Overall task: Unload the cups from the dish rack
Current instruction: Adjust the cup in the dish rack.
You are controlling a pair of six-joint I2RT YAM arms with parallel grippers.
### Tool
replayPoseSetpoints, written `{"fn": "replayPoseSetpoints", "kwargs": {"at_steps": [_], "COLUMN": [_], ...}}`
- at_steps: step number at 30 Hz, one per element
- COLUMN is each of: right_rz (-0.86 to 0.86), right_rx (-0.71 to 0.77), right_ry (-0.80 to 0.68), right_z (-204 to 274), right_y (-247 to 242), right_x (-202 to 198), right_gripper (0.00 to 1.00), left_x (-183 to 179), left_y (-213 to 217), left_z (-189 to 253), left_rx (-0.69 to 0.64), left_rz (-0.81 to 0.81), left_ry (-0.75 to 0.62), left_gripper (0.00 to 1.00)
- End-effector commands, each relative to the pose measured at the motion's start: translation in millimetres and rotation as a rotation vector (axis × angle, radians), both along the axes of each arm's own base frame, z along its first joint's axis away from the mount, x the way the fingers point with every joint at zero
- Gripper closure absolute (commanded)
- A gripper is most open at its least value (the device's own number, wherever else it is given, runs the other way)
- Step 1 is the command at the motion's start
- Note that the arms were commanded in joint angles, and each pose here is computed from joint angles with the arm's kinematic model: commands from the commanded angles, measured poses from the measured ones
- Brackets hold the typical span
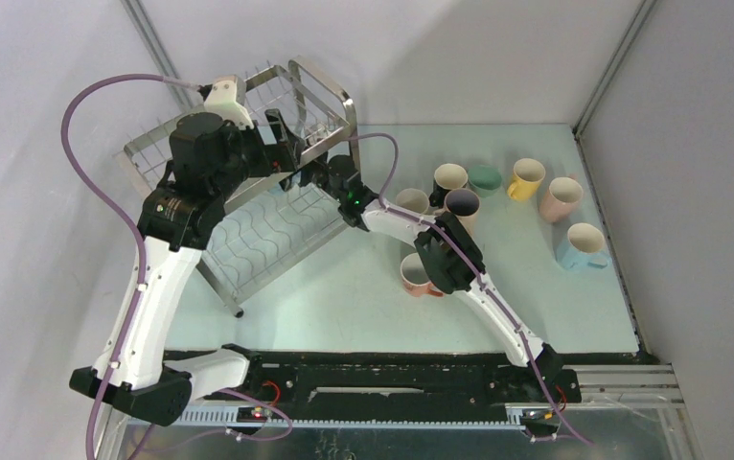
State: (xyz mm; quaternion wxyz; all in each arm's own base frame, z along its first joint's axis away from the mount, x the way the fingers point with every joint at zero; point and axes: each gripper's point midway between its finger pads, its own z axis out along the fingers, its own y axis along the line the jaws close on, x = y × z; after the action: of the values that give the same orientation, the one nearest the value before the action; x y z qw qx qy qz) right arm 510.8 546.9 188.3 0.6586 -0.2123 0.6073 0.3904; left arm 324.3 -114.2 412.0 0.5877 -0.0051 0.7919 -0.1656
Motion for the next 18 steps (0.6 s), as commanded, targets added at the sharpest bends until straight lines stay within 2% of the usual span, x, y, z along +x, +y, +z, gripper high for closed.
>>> {"fn": "replayPoseSetpoints", "kwargs": {"at_steps": [1, 18], "right_rz": [0.077, 0.081], "right_rx": [0.009, -0.045], "right_ry": [0.056, 0.048], "right_z": [1.2, -1.0], "right_y": [2.6, 30.2], "right_x": [1.4, -32.2], "right_gripper": [0.00, 0.00], "left_x": [1.6, 2.4], "left_y": [-4.0, -6.1], "left_z": [0.2, -2.9], "left_rx": [-0.022, -0.027], "left_rz": [-0.017, -0.024], "left_ry": [-0.005, -0.003], "left_gripper": [0.00, 0.00]}}
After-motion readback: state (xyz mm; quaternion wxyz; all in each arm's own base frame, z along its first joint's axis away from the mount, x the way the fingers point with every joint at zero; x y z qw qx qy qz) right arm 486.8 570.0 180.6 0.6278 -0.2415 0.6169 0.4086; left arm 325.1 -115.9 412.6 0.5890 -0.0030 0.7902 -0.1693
